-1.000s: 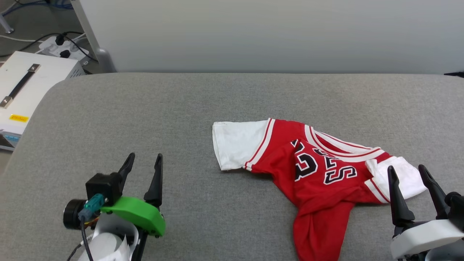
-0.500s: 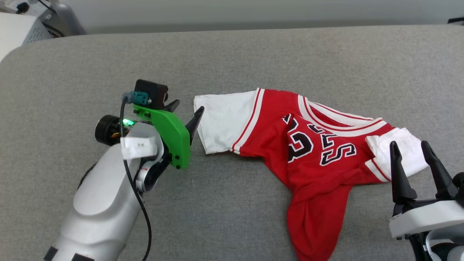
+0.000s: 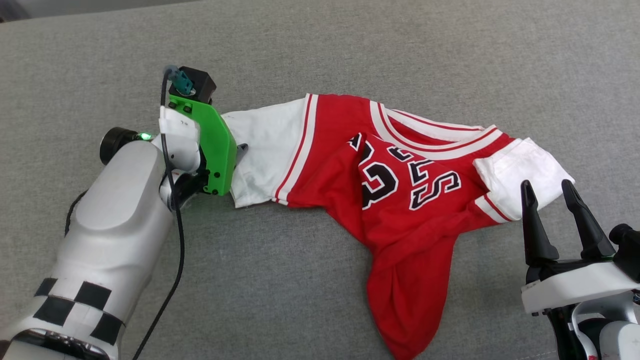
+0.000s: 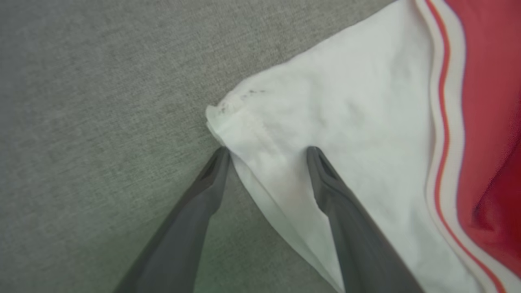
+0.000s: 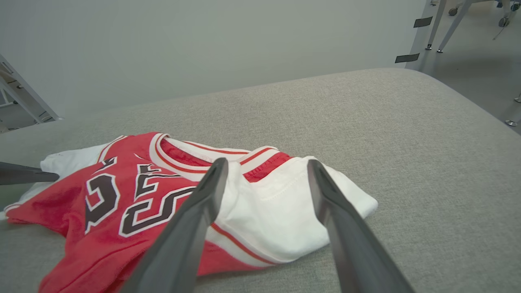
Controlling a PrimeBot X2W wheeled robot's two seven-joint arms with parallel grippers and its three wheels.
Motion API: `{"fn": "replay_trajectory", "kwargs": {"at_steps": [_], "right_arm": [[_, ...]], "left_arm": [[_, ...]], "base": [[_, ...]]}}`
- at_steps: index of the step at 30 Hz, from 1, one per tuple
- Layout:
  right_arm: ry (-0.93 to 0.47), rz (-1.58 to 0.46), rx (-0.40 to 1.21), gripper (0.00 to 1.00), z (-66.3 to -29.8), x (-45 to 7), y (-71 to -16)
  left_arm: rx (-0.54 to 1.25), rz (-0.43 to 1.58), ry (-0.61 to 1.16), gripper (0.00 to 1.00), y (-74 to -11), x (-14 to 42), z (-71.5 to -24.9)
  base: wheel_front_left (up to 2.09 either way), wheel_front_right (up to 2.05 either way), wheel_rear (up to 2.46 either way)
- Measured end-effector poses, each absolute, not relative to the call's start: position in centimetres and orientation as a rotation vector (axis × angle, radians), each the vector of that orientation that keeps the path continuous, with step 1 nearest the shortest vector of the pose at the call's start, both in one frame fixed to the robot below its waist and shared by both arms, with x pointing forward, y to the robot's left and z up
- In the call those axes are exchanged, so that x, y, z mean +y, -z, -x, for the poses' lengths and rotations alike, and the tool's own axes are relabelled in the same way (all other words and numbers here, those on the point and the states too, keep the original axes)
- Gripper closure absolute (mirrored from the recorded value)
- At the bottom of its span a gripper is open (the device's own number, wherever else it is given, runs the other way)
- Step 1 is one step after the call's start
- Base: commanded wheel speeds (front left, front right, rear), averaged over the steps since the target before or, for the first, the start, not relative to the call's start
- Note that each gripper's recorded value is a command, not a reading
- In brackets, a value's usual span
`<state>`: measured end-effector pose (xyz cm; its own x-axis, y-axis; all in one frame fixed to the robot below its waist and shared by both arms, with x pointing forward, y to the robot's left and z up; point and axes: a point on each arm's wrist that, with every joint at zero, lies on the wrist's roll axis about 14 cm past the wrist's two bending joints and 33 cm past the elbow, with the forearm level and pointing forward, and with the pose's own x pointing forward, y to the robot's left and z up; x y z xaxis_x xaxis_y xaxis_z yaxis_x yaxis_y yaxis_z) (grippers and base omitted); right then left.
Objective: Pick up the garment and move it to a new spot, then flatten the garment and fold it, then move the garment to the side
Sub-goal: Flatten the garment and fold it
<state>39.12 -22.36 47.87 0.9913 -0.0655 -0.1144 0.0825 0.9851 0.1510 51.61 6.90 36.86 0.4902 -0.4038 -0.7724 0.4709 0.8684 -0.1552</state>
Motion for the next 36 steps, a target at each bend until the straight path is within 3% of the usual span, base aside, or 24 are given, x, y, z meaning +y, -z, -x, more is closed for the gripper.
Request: {"fn": "replay_trajectory", "kwargs": {"at_steps": [5,6,7,8,16,24,31,36], "right_arm": [[0.107,-0.171,0.129,0.0,-38.7,-23.2,-47.0],[0.11,-0.173,0.132,0.0,-38.6,-23.3,-46.9],[0.113,-0.176,0.135,0.0,-38.5,-23.4,-46.8],[0.115,-0.18,0.136,0.0,-38.5,-23.4,-46.8],[0.134,-0.187,0.127,0.0,-38.4,-24.2,-47.2],[0.157,-0.195,0.138,0.0,-38.1,-25.2,-47.8],[0.157,-0.207,0.278,0.0,-38.2,-26.1,-45.6],[0.113,-0.21,0.43,0.0,-40.3,-26.8,-43.9]], "left_arm": [[1.048,-0.154,0.57,0.0,-35.6,6.0,-51.7],[1.062,-0.158,0.577,0.22,-35.6,5.8,-51.6],[1.071,-0.157,0.582,0.7,-35.5,5.7,-51.6],[1.072,-0.152,0.585,1.0,-35.5,5.7,-51.6],[0.912,-0.096,0.569,1.0,-36.3,6.1,-51.7],[0.728,-0.019,0.452,1.0,-38.2,10.1,-49.4],[0.637,0.039,0.365,1.0,-40.5,13.1,-46.0],[0.582,0.057,0.341,1.0,-42.5,13.8,-44.1]], "base": [[0.0,0.0,0.0],[0.0,0.0,0.0],[0.0,0.0,0.0],[0.0,0.0,0.0],[0.0,0.0,0.0],[0.0,0.0,0.0],[0.0,0.0,0.0],[0.0,0.0,0.0]]}}
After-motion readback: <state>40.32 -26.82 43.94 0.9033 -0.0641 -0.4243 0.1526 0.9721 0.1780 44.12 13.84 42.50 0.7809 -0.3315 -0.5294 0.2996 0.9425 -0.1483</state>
